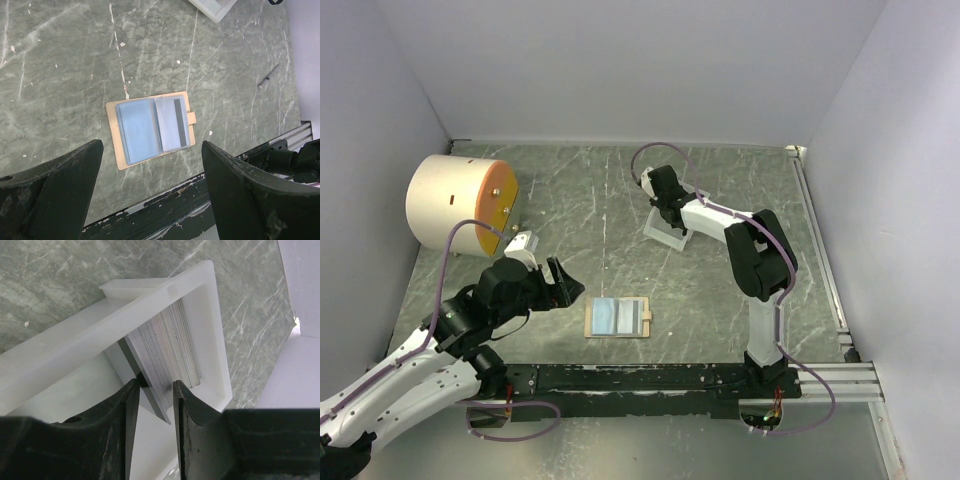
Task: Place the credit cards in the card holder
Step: Pick up the credit card from the storage box.
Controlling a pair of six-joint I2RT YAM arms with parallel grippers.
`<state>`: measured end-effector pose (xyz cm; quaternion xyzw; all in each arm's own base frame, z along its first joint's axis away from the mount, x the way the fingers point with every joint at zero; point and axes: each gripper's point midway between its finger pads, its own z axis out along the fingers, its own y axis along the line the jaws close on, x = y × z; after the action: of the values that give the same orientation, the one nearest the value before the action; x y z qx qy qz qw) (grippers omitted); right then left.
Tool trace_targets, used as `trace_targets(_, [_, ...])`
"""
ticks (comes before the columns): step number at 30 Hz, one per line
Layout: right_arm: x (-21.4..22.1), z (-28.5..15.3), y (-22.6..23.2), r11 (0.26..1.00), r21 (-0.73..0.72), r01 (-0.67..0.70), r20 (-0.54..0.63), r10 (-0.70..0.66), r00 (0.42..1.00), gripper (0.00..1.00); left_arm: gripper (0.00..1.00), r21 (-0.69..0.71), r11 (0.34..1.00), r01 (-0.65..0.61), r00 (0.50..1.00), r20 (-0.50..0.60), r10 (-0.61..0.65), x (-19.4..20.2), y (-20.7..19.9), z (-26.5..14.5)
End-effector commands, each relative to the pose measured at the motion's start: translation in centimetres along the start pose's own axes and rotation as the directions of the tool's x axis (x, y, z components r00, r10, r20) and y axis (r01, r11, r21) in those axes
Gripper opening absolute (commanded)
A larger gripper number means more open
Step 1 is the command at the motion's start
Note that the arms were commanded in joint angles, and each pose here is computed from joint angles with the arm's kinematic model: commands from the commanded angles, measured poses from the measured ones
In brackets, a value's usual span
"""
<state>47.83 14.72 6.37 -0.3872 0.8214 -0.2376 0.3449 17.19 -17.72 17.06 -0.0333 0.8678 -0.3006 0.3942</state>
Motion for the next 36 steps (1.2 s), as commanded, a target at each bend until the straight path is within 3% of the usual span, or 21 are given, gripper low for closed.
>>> trace_targets(1, [-1.6, -1.2, -2.3, 0.998, 0.041, -0.048, 0.043, 0.046, 0.998, 0.32, 0.91, 0.009, 1.000, -0.003, 1.000, 0.012, 0.003, -0.1, -0.2, 0.0])
trace_targets(28, [-2.1, -2.1, -3.2, 0.996, 0.045, -0.075, 0.054, 0.073, 0.996, 0.22, 0.91, 0.014, 1.000, 0.000, 1.000, 0.007, 0.000, 0.0, -0.2, 0.1])
trace_targets(36, [-2.1, -3.4, -3.2, 0.995, 0.014, -0.097, 0.063, 0.096, 0.993, 0.01, 0.91, 0.020, 1.000, -0.003, 1.000, -0.003, 0.003, 0.1, -0.4, 0.4])
